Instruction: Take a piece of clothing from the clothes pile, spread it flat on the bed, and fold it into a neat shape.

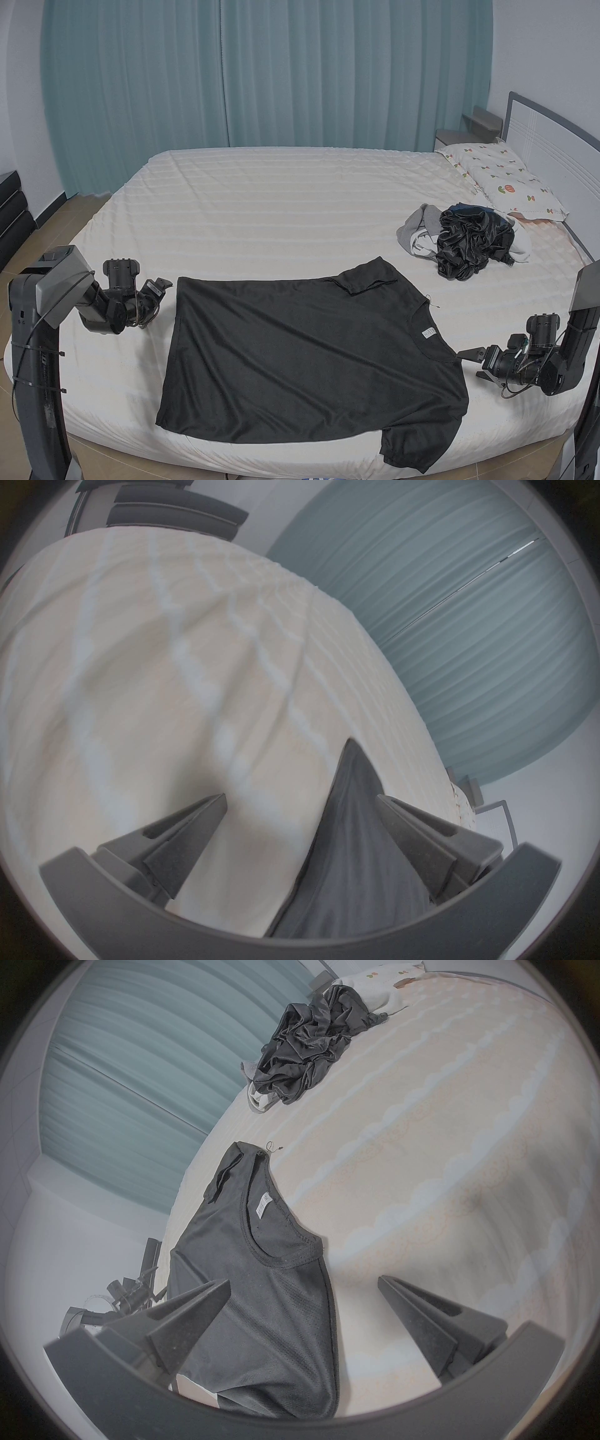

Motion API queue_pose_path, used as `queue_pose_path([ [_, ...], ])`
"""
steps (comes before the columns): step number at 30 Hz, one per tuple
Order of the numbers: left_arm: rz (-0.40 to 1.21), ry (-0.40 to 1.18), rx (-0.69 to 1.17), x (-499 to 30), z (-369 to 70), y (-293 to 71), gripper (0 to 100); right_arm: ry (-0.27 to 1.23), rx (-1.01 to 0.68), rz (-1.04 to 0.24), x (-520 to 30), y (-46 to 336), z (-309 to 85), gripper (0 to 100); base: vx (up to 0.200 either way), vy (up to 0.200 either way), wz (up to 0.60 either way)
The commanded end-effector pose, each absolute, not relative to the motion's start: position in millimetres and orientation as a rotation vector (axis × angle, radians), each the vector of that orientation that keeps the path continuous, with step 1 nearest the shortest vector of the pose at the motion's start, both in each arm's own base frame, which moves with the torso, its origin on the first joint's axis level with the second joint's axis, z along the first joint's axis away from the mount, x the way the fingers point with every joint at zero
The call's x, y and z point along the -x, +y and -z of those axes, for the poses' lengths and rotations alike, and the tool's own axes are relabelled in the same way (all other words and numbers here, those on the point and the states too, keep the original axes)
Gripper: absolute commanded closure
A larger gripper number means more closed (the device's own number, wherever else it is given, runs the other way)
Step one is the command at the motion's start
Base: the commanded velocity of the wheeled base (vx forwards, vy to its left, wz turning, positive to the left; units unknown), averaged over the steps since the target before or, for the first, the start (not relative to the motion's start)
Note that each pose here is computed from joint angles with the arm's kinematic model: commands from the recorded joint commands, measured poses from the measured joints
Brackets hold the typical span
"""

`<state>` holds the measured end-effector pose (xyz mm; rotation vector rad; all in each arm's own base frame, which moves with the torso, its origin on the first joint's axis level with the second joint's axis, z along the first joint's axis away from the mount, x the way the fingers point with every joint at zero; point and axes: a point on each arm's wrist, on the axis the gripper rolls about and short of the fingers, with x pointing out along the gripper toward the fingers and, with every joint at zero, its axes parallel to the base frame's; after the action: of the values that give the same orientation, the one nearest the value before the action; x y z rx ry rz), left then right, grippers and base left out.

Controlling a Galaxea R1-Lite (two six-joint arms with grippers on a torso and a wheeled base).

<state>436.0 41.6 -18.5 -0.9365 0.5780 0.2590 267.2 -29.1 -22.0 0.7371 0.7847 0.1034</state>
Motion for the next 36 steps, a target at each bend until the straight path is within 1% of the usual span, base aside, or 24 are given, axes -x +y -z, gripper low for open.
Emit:
queue_pose_path([
  [1,-0.188,0.630,0.969,-356,-16,22,0,0.789,-0.736,-0.103,-265,-29,22,0,0.000,0.000,0.00],
  [2,-0.185,0.663,0.963,-341,-13,15,0,0.789,-0.736,-0.103,-265,-29,22,0,0.000,0.000,0.00],
  [7,-0.179,0.707,0.951,-316,-6,6,0,0.790,-0.735,-0.103,-265,-29,22,0,0.000,0.000,0.00],
  [18,-0.136,0.806,0.902,-279,8,-8,0,0.795,-0.735,-0.103,-264,-28,23,0,0.000,0.000,0.00],
  [19,-0.111,0.829,0.835,-263,6,-9,0,0.795,-0.735,-0.103,-264,-28,23,0,0.000,0.000,0.00],
  [22,-0.076,0.859,0.786,-246,4,-11,0,0.795,-0.735,-0.103,-264,-28,23,0,0.000,0.000,0.00],
  [27,-0.043,0.911,0.749,-237,9,-20,0,0.798,-0.734,-0.104,-264,-28,23,0,0.000,0.000,0.00],
  [36,-0.043,0.938,0.719,-242,20,-22,0,0.793,-0.726,-0.117,-262,-25,23,0,0.000,0.000,0.00],
])
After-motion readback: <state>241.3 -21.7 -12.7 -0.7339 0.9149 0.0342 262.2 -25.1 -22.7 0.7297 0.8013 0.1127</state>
